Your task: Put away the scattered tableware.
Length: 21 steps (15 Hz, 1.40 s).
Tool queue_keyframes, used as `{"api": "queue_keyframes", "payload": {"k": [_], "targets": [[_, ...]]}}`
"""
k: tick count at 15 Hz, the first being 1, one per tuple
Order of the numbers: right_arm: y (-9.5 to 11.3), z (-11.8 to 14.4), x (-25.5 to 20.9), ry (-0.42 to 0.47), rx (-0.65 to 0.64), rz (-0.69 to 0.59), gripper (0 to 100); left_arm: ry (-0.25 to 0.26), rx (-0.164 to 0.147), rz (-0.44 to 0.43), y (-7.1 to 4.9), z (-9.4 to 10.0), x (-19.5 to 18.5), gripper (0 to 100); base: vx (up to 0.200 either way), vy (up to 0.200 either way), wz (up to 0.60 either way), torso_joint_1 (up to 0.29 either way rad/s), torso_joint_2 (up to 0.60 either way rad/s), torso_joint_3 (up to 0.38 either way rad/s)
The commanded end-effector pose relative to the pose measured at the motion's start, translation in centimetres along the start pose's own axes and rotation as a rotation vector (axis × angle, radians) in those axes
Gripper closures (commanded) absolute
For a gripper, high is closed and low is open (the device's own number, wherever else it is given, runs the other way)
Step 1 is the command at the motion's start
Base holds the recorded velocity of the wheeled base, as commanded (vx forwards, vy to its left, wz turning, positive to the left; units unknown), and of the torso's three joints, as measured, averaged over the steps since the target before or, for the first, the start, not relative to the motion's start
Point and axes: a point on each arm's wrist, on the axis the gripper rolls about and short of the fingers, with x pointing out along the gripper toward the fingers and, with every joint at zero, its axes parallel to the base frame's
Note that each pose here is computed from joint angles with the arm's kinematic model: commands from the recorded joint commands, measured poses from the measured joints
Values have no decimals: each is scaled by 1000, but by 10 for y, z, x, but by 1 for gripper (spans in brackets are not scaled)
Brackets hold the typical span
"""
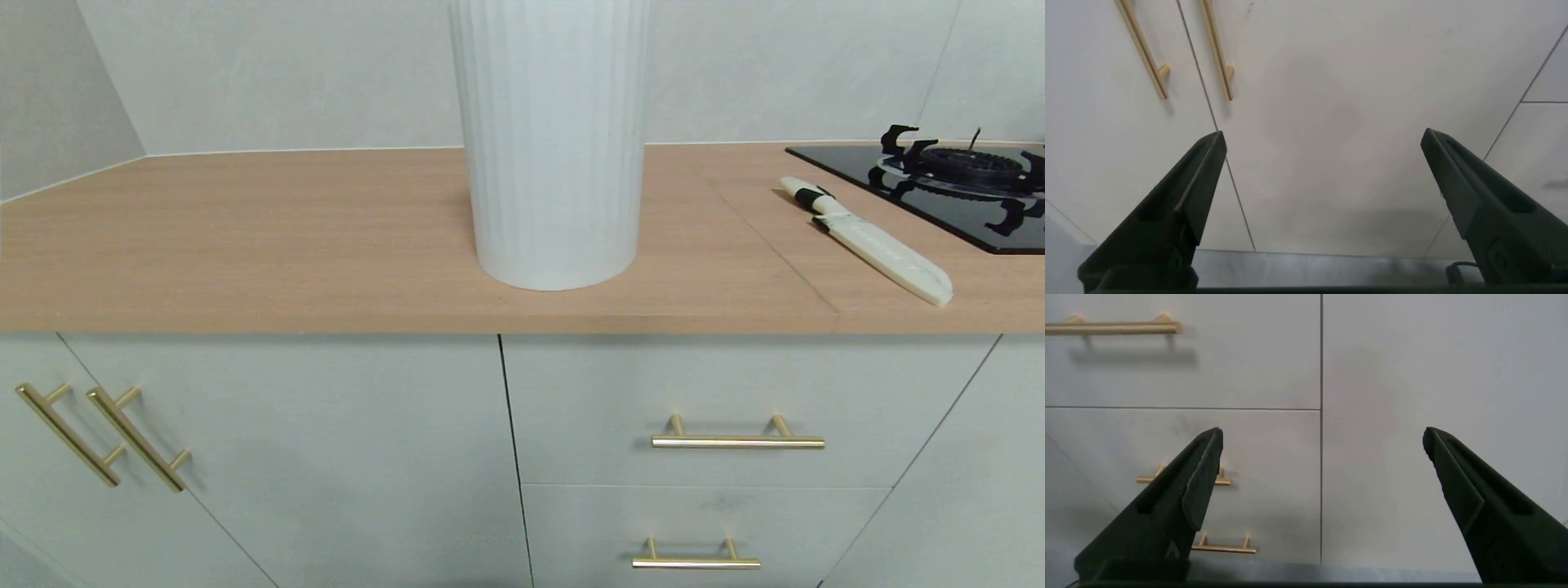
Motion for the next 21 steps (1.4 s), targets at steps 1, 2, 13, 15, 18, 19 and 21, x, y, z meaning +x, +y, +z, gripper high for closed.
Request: {"api": "queue_keyframes", "payload": {"k": [1, 2, 13, 15, 18, 19, 21], "targets": [[0, 0, 0, 0, -1, 0, 0, 1, 0, 0, 0, 0, 0, 0, 0, 0, 0, 0, 0, 0], [0, 0, 0, 0, -1, 0, 0, 1, 0, 0, 0, 0, 0, 0, 0, 0, 0, 0, 0, 0], [0, 0, 0, 0, -8, 1, 0, 0, 0, 0, 0, 0, 0, 0, 0, 0, 0, 28, -85, -91], [0, 0, 0, 0, -8, 1, 0, 1, 0, 0, 0, 0, 0, 0, 0, 0, 0, 122, -513, -312], [0, 0, 0, 0, -8, 1, 0, 0, 0, 0, 0, 0, 0, 0, 0, 0, 0, 157, -489, -297], [0, 0, 0, 0, -8, 1, 0, 1, 0, 0, 0, 0, 0, 0, 0, 0, 0, 168, -466, -295], [0, 0, 0, 0, -8, 1, 0, 1, 0, 0, 0, 0, 0, 0, 0, 0, 0, 176, -466, -286]]}}
